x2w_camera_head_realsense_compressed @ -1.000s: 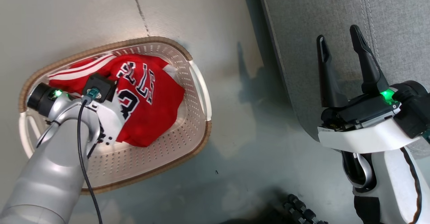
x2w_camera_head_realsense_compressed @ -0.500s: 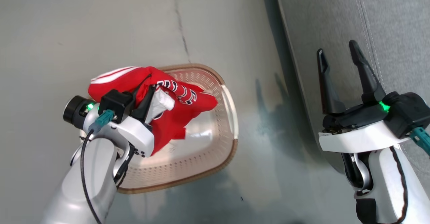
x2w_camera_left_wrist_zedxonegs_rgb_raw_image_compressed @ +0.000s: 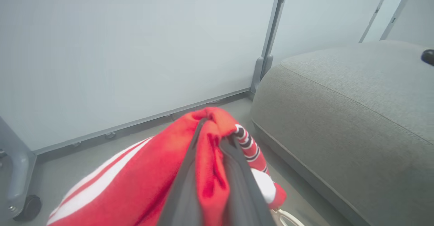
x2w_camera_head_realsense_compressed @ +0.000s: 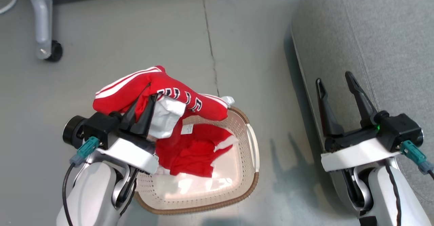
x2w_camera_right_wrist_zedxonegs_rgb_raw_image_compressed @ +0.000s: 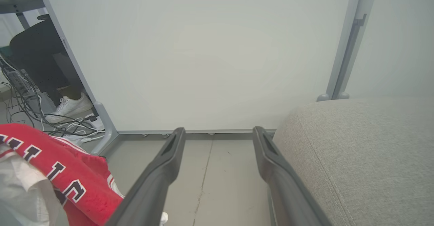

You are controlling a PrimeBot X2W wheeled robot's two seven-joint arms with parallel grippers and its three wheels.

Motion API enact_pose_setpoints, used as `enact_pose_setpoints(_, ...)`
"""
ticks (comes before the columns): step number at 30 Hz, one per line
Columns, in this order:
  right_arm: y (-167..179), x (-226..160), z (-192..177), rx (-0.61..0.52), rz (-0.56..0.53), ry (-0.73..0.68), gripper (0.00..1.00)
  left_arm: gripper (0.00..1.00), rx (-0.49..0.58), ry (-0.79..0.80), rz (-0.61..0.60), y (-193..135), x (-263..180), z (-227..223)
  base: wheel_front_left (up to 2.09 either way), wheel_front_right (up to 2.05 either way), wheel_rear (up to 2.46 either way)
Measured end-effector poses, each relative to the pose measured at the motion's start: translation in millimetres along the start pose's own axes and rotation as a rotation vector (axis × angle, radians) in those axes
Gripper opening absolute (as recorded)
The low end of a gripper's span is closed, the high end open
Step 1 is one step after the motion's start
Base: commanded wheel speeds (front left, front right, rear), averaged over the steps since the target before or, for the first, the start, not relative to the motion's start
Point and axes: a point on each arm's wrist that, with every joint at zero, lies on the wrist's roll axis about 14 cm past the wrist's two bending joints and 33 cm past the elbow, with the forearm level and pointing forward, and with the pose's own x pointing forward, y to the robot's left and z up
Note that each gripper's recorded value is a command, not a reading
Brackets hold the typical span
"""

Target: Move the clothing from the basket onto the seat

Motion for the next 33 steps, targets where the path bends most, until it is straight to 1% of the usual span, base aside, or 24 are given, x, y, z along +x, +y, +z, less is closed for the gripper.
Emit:
enact_pose_setpoints(10,17.3,-28.2,22.8,0.009,0.022,-0.019,1.00,0.00,0.007,-0.191,0.068,4.7,-35.1,74.9,0.00,0.00,0.00)
enact_pose_setpoints(14,21.0,-40.2,32.8,0.010,0.024,-0.035,1.00,0.00,0.012,-0.267,0.076,-1.8,-47.1,102.2,0.00,0.00,0.00)
enact_pose_setpoints(20,28.9,-57.1,43.8,0.013,0.035,-0.049,1.00,0.00,0.025,-0.339,0.069,-15.1,-66.2,128.0,0.00,0.00,0.00)
enact_pose_setpoints(26,33.8,-71.0,49.7,0.015,0.041,-0.058,1.00,0.00,0.026,-0.361,0.054,-31.5,-82.4,137.2,0.00,0.00,0.00)
enact_pose_setpoints(33,35.8,-81.5,49.2,0.028,0.039,-0.052,1.00,0.00,0.020,-0.342,0.039,-44.0,-94.3,132.1,0.00,0.00,0.00)
